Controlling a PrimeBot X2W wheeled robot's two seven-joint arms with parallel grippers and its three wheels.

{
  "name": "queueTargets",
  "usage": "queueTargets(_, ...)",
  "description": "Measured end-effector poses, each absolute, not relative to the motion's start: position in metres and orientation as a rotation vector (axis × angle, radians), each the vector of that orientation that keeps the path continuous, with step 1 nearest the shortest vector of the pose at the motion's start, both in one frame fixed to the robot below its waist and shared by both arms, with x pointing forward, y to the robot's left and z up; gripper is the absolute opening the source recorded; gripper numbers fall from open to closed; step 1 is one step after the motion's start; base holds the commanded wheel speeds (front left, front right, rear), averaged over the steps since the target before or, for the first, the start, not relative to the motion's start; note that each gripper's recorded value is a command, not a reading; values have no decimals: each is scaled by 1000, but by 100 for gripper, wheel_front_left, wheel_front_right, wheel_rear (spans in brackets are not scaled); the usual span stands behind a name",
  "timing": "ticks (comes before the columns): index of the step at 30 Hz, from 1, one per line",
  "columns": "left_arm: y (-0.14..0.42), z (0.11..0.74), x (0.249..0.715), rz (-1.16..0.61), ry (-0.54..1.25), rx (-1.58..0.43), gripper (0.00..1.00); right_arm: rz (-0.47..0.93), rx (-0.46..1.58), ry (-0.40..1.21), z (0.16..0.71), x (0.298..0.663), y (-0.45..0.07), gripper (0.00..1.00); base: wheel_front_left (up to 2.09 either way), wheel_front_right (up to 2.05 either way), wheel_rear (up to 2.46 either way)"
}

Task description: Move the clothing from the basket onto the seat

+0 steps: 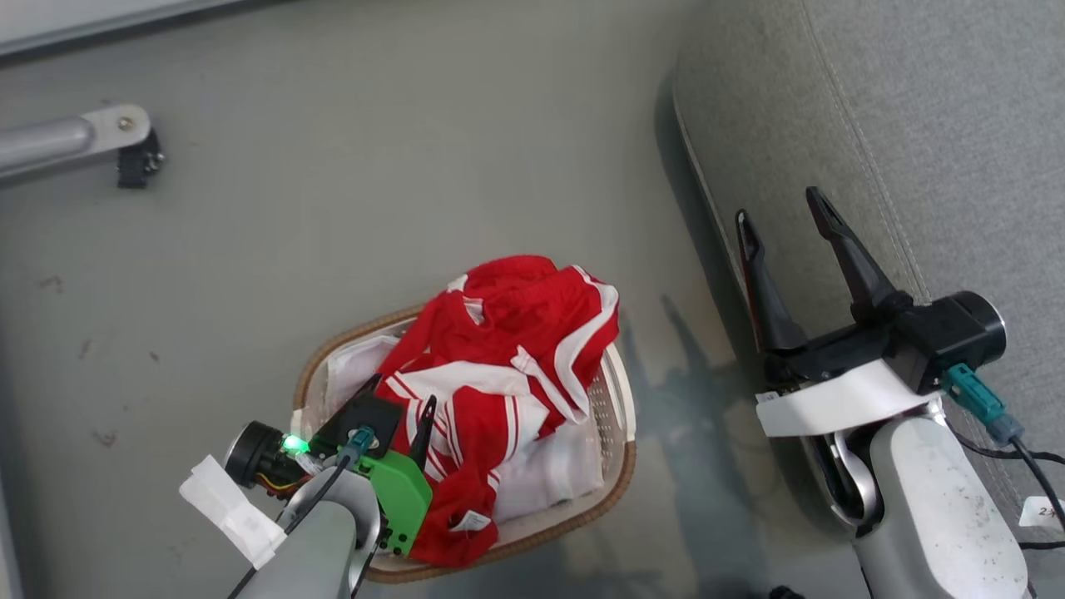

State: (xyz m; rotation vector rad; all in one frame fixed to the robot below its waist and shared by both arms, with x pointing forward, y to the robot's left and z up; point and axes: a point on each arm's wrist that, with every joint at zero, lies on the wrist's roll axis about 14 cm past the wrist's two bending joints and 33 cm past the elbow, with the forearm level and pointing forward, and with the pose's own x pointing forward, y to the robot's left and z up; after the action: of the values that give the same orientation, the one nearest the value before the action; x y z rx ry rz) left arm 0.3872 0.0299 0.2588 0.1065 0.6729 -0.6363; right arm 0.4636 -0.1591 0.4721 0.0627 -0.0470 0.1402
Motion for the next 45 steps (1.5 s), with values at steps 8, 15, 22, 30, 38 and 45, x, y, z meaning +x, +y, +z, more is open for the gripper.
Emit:
queueTargets(8,2,189,350,-801,874,118,100,56,69,71,422,469,-190,100,0,0,0)
queueTargets(15,-8,148,331,-868,990,109,100,6,60,140,395,467,-208,100,0,0,0)
queueTargets(22,-10,117,320,-886,1085,104,100,-24,42,178,380,466,-221,100,0,0,0)
queueTargets(30,-20,112,311,-906,1113,80,0,-52,27,207,373,460,-232,100,0,0,0)
queueTargets(38,-23,134,326,-874,1052,58,0,-24,21,173,387,464,-223,100,0,0,0)
queueTargets(45,-30,172,342,-850,943,26,0,-4,3,141,403,460,-216,100,0,0,0)
